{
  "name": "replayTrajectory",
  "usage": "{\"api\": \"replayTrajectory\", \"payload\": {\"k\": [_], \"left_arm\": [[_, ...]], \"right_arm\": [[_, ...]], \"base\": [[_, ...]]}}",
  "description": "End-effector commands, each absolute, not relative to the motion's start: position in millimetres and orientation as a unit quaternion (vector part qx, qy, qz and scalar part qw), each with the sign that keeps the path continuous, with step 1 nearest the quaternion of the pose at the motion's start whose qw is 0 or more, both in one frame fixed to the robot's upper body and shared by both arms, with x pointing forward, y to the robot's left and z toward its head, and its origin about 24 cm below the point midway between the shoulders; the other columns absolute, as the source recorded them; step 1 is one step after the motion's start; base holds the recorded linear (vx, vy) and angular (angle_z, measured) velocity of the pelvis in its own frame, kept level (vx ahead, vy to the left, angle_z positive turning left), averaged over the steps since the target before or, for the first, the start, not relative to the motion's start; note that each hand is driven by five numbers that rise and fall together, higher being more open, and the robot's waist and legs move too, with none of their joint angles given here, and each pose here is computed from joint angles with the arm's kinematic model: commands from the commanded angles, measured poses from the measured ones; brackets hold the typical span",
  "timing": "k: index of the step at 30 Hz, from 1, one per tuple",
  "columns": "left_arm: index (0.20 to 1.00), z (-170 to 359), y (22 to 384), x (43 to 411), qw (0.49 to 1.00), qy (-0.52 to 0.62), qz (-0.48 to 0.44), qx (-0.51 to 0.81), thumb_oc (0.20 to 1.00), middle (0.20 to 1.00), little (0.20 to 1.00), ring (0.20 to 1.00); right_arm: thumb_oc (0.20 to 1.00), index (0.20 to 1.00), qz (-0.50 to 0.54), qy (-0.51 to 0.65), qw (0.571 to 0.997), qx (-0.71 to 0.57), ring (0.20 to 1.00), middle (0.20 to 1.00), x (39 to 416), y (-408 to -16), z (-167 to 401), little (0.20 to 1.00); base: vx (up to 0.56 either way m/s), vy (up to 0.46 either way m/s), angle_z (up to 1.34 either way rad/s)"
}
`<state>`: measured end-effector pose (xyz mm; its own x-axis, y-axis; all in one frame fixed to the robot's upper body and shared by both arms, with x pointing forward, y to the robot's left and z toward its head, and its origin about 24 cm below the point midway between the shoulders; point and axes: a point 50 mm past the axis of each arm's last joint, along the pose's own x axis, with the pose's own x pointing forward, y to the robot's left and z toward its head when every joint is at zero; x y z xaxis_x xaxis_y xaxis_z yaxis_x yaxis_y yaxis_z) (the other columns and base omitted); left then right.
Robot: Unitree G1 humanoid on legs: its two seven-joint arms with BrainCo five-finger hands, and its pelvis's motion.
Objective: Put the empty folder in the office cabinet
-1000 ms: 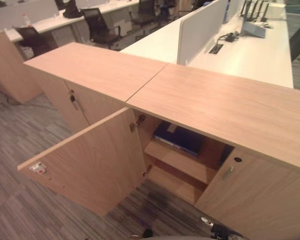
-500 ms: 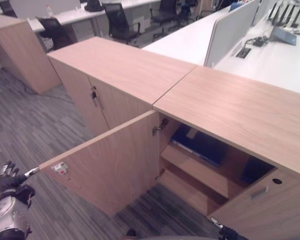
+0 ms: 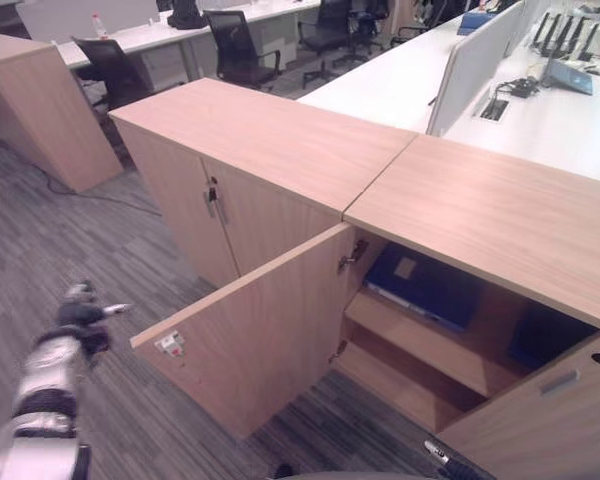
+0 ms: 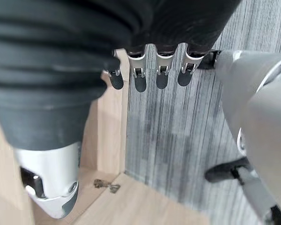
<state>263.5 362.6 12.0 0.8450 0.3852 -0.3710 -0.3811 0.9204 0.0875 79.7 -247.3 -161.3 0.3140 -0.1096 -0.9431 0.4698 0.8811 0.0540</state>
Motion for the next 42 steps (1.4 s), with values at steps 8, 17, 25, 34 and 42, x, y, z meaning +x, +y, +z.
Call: {"api": "replayTrajectory", "payload": {"k": [8, 17, 25, 34, 42], "left_arm": [[1.0, -19.5, 222.2, 291.2, 0.984, 0.176, -0.022, -0.017, 1.0, 1.0, 1.0, 1.0], [1.0, -13.5, 150.6, 259.9, 0.965, 0.145, -0.213, -0.037, 1.0, 1.0, 1.0, 1.0], [1.0, 30.6, 108.0, 243.6, 0.921, 0.074, -0.374, -0.082, 1.0, 1.0, 1.0, 1.0], [1.0, 31.2, 91.9, 230.2, 0.898, 0.088, -0.421, -0.097, 1.0, 1.0, 1.0, 1.0], [1.0, 21.8, 123.0, 229.9, 0.929, 0.105, -0.338, -0.108, 1.0, 1.0, 1.0, 1.0]], "right_arm": [[1.0, 1.0, -0.199, 0.565, 0.788, 0.142, 1.0, 1.0, 81.4, -259.7, -158.3, 1.0], [1.0, 1.0, -0.192, 0.576, 0.783, 0.14, 1.0, 1.0, 79.9, -250.0, -161.6, 1.0], [1.0, 1.0, -0.173, 0.572, 0.789, 0.142, 1.0, 1.0, 85.8, -238.9, -163.3, 1.0], [1.0, 1.0, -0.104, 0.603, 0.791, 0.01, 1.0, 1.0, 89.6, -232.9, -164.4, 1.0], [1.0, 1.0, -0.052, 0.608, 0.767, -0.198, 1.0, 1.0, 84.0, -271.1, -154.2, 1.0]], "base": [[-0.02, 0.01, 0.01], [-0.01, 0.001, -0.05], [-0.01, 0.011, 0.03], [-0.04, -0.014, -0.22], [0.0, -0.083, -0.44]]}}
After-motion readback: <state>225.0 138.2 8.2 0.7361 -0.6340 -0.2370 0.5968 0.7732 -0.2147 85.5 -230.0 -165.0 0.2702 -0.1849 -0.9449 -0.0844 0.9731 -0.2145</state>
